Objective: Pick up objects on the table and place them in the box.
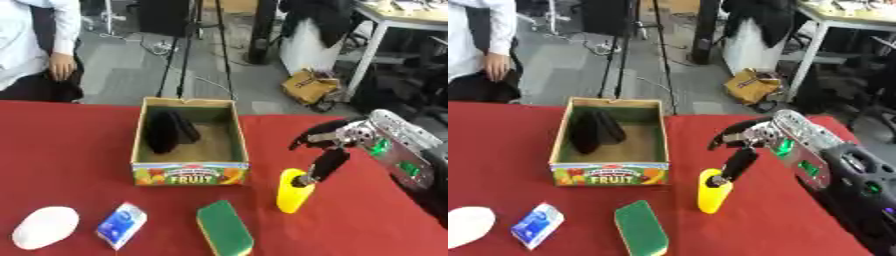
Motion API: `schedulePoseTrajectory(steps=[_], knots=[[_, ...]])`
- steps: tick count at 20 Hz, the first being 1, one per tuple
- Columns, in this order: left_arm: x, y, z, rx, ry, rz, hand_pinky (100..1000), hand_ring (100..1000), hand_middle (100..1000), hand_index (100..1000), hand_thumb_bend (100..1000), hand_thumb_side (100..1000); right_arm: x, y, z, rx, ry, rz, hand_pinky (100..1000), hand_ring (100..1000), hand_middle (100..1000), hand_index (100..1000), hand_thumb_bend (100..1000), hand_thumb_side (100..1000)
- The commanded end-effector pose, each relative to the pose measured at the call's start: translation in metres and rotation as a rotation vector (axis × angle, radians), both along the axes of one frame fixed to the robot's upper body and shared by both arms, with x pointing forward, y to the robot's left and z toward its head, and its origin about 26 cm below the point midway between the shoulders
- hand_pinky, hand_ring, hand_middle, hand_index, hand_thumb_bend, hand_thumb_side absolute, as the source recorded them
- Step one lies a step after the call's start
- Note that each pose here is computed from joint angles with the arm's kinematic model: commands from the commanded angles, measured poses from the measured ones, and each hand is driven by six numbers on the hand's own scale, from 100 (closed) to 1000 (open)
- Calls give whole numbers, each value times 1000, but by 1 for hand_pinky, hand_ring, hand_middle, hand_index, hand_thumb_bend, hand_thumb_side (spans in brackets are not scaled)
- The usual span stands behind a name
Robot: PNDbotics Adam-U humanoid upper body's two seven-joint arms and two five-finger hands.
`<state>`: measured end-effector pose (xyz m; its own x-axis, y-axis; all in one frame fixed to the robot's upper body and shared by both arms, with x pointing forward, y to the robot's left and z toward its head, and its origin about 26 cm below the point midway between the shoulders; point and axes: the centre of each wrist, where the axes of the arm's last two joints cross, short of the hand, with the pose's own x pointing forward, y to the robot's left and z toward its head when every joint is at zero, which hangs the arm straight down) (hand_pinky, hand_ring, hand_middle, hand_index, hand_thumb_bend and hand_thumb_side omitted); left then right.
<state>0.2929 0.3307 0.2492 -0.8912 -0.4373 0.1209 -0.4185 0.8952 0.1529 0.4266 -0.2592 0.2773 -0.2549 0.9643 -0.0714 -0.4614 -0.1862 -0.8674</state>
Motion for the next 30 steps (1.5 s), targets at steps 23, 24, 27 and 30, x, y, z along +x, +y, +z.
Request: schedulePoseTrajectory(steps=[23,24,27,30], knots=[[-3,2,11,22,-33,5,935,953,806,865,100,1000,21,-9,-10,-1,45,-64,896,981,1000,1000,556,576],[-3,1,11,22,-33,5,935,953,806,865,100,1000,22,-9,-11,1,48,-67,895,981,1000,1000,557,572],[-3,1,11,21,-33,4,935,953,807,865,100,1000,25,-9,-13,3,55,-72,896,980,1000,1000,558,574],[-3,1,11,20,-32,4,936,954,807,864,100,1000,27,-9,-15,1,61,-73,896,981,1000,1000,562,571]])
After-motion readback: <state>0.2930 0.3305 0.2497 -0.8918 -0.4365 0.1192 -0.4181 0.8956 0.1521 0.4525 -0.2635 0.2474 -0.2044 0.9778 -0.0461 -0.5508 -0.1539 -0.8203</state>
